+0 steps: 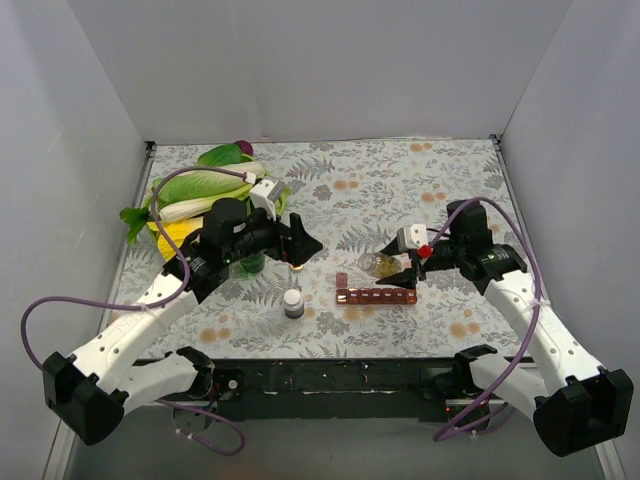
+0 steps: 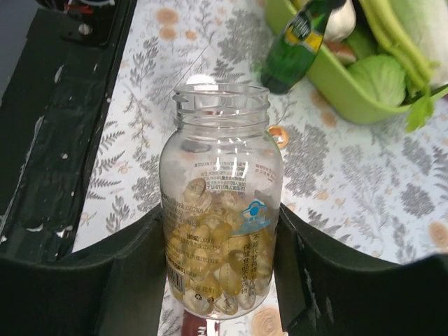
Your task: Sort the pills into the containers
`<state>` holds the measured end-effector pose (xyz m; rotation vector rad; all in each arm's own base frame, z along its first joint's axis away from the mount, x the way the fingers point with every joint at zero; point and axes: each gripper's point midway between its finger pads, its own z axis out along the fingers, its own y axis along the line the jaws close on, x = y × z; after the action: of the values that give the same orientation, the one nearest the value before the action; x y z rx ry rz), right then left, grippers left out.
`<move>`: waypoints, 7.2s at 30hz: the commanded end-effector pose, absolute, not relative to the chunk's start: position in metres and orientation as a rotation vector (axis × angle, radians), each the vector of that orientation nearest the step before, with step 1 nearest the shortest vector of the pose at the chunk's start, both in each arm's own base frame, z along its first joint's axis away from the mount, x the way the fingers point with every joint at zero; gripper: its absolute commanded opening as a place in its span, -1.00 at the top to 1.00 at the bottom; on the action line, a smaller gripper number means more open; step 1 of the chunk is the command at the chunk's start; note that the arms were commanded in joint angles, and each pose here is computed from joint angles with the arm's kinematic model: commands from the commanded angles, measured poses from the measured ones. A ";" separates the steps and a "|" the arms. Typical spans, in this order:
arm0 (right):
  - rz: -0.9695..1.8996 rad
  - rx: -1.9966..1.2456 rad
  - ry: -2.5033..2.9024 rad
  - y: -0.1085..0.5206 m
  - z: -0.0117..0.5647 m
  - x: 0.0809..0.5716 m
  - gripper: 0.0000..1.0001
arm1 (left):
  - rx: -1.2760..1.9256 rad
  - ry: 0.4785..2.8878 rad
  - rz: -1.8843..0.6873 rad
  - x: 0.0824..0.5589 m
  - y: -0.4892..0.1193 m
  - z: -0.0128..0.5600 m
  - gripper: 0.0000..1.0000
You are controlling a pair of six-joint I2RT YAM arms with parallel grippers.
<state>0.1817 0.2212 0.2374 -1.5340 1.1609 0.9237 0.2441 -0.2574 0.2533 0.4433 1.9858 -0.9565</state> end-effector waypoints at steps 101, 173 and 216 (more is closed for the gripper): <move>0.215 -2.094 1.954 0.215 0.066 0.205 0.97 | 0.413 1.800 -0.437 0.247 -0.163 0.207 -0.96; -0.028 -2.224 1.969 0.216 0.069 0.210 0.97 | 0.321 1.784 -0.320 0.256 -0.141 0.212 -0.96; -0.159 -2.311 1.928 0.220 0.070 0.214 0.97 | 0.321 1.779 -0.318 0.256 -0.141 0.213 -0.96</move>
<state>0.2107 0.2160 0.0617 -2.2937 1.9456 -0.1307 0.2544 -0.1437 0.2095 0.3285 1.8015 -0.3313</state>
